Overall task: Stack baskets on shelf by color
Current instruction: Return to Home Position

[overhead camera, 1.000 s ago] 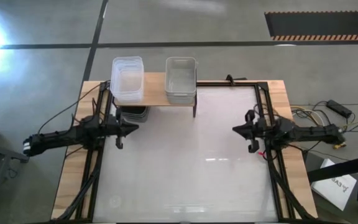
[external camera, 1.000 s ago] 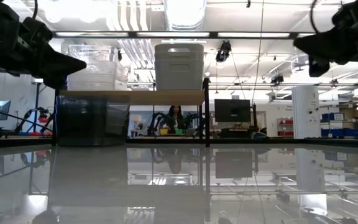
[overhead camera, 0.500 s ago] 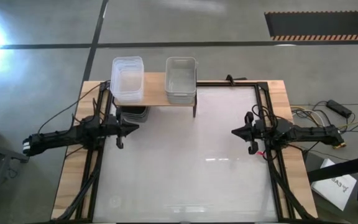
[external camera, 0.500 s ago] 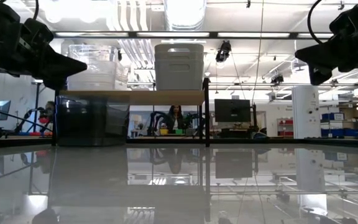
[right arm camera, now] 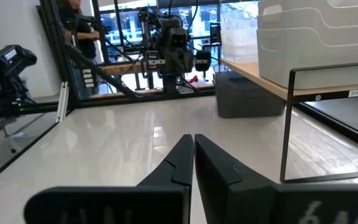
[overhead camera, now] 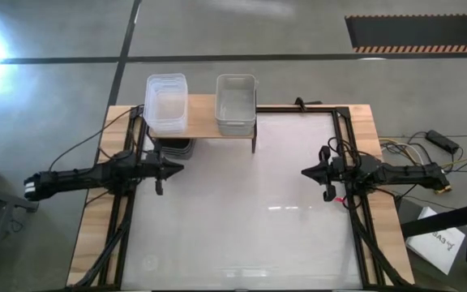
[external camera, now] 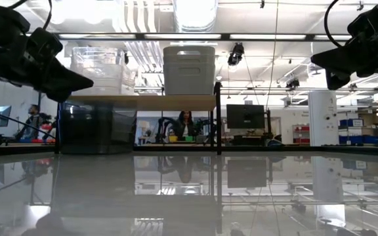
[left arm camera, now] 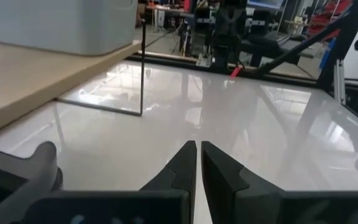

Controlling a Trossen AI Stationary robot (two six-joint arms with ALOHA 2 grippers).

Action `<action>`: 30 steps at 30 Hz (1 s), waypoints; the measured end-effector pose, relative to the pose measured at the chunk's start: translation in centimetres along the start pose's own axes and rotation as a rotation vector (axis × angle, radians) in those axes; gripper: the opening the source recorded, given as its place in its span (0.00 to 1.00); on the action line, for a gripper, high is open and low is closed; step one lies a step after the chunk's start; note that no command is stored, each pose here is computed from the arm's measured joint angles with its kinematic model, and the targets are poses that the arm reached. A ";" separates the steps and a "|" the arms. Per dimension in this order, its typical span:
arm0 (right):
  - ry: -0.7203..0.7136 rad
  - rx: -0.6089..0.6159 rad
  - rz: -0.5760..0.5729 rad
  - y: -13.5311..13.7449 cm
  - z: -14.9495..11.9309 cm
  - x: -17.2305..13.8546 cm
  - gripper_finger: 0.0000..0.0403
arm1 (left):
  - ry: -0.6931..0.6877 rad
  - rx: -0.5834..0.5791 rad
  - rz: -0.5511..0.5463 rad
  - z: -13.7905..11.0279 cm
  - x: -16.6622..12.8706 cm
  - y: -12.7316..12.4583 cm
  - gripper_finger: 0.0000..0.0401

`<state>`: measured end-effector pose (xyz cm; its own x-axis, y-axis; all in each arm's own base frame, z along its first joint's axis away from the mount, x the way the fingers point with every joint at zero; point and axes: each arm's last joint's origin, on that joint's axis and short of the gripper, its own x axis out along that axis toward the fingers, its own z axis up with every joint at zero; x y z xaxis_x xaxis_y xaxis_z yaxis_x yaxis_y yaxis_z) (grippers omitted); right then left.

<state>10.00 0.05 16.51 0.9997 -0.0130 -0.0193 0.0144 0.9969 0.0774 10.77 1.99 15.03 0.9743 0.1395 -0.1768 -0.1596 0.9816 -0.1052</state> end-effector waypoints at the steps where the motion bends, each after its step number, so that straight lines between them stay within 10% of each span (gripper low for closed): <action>1: 0.000 0.000 0.000 0.0 0.0 0.0 0.02 | 0.006 0.000 0.001 -0.1 0.0 0.0 0.02; 13: 0.001 0.000 -0.001 0.0 0.0 0.0 0.02 | 0.058 -0.002 0.003 -0.5 0.3 0.0 0.02; 30: -0.002 0.000 -0.002 0.0 0.0 0.0 0.02 | -0.258 0.019 -0.125 2.0 -1.5 -1.3 0.02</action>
<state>10.00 0.05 16.53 0.9997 -0.0149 -0.0169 0.0161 0.9969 0.0771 9.80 0.79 17.39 0.9948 0.0434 0.0919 -0.0350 0.9952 -0.0918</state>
